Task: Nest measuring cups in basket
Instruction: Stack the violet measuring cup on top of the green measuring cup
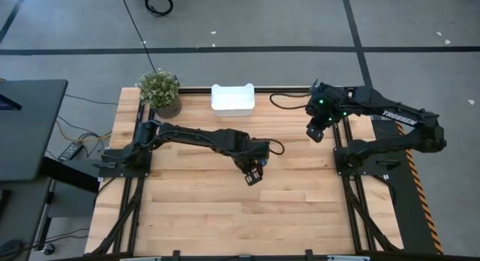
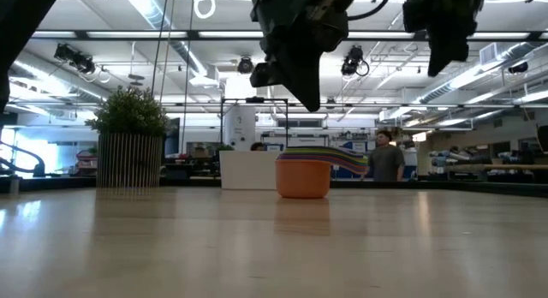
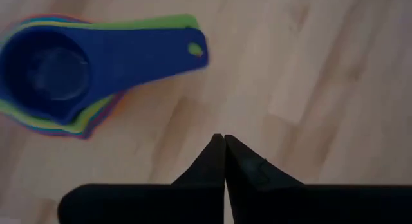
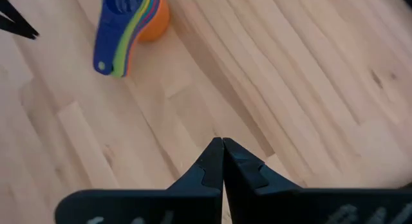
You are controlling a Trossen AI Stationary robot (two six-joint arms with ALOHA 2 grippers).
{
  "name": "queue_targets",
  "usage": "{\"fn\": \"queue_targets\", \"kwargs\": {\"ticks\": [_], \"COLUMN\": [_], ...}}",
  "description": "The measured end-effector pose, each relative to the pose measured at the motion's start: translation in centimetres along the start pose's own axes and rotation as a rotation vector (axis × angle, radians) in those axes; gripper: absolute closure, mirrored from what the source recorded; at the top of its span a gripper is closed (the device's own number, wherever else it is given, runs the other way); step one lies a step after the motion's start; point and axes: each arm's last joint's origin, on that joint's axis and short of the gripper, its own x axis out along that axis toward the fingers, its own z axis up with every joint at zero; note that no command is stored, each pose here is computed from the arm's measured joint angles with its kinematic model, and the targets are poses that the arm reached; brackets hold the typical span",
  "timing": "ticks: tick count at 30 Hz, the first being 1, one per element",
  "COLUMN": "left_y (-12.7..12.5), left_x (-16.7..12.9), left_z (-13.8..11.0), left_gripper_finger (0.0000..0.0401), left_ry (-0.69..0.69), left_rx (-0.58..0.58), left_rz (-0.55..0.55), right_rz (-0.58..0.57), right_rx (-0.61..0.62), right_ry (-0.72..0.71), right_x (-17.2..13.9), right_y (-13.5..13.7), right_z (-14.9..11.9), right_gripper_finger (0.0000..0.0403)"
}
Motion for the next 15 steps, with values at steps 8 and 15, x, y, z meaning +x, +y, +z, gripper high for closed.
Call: {"fn": "queue_targets", "kwargs": {"ticks": [8,15], "left_y": [0.0,-0.2], "left_x": [0.9,2.8], "left_z": [-0.4,-0.2], "left_gripper_finger": [0.0396,0.0397], "left_ry": [0.006,-0.008], "left_rx": [-0.082,-0.124], "left_rz": [0.071,0.08], "right_rz": [0.031,0.048], "right_rx": [-0.009,-0.012], "right_ry": [-0.025,-0.046], "right_x": [5.1,7.6], "right_y": [-0.7,-1.0], "right_z": [-1.0,-1.6], "right_gripper_finger": [0.0392,0.0392]}}
